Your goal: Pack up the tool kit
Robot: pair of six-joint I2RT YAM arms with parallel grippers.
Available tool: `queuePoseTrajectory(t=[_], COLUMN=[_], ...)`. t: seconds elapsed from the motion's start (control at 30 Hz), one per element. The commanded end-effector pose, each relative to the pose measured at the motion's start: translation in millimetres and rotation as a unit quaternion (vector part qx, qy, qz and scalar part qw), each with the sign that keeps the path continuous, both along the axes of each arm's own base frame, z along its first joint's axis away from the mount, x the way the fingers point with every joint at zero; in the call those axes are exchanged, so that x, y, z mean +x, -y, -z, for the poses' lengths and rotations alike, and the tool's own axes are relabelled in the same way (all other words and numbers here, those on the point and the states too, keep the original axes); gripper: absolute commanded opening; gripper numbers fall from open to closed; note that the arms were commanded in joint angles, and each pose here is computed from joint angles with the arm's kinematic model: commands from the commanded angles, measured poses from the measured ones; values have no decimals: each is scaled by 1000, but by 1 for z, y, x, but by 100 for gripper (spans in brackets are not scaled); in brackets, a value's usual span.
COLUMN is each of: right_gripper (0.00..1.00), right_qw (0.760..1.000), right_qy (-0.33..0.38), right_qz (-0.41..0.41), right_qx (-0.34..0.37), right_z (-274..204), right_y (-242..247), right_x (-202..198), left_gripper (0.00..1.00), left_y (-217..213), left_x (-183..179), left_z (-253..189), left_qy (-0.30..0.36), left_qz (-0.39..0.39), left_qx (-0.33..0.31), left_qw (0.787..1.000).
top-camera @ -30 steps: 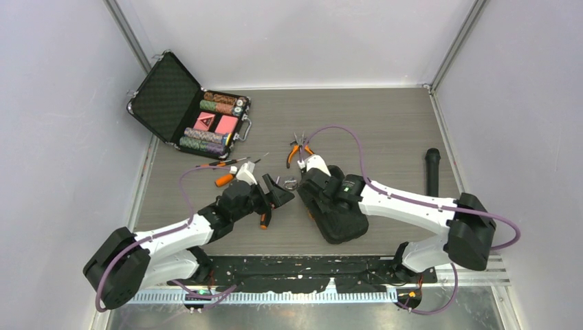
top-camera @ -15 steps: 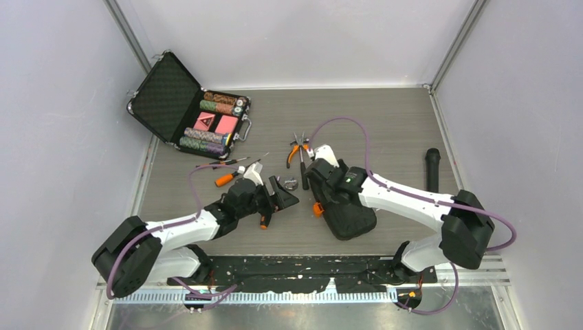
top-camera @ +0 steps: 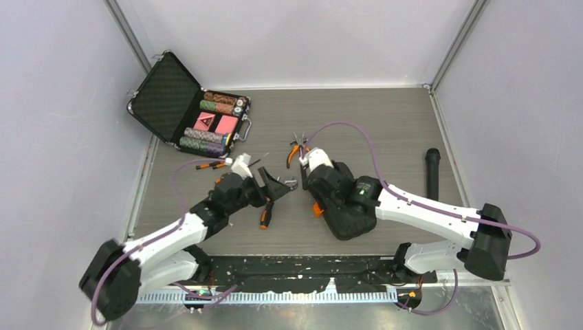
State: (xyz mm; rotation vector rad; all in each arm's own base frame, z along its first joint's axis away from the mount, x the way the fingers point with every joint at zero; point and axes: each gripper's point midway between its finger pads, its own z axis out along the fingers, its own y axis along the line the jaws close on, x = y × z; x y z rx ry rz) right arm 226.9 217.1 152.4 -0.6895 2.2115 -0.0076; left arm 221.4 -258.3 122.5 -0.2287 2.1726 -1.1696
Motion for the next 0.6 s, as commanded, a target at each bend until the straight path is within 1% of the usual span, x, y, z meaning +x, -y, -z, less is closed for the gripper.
queuePoseTrajectory(t=[0.0,0.07,0.1,0.13,0.17,0.2,0.27,0.37,0.5,0.57], right_gripper=[60,60,60,60,60,58,55,49,40,38], right_qw=[996,987,985,978,977,972,968,969,962,958], right_qy=[12,6,12,6,14,10,12,21,34,34], right_qz=[-65,-101,-106,-123,-121,-129,-136,-117,-82,-74], right_qx=[-59,-124,-137,-167,-176,-197,-211,-215,-257,-275], right_z=[3,17,15,24,20,28,34,37,45,55], right_y=[-16,-21,-25,-28,-32,-35,-46,-57,-56,-55], right_x=[-15,-29,-29,-37,-36,-40,-45,-43,-36,-34], left_gripper=[82,83,84,84,85,85,86,86,86,86], left_y=[-53,-84,-103,-118,-132,-146,-170,-189,-199,-201], left_x=[11,10,11,8,5,2,-8,-19,-27,-28], left_z=[-15,-26,-31,-33,-38,-41,-46,-59,-70,-72], left_qy=[46,68,79,83,91,98,107,127,145,150], left_qz=[-68,-107,-137,-155,-174,-192,-222,-248,-263,-266], left_qx=[56,87,106,125,140,156,183,193,190,191], left_qw=[995,988,982,976,970,964,952,941,935,933])
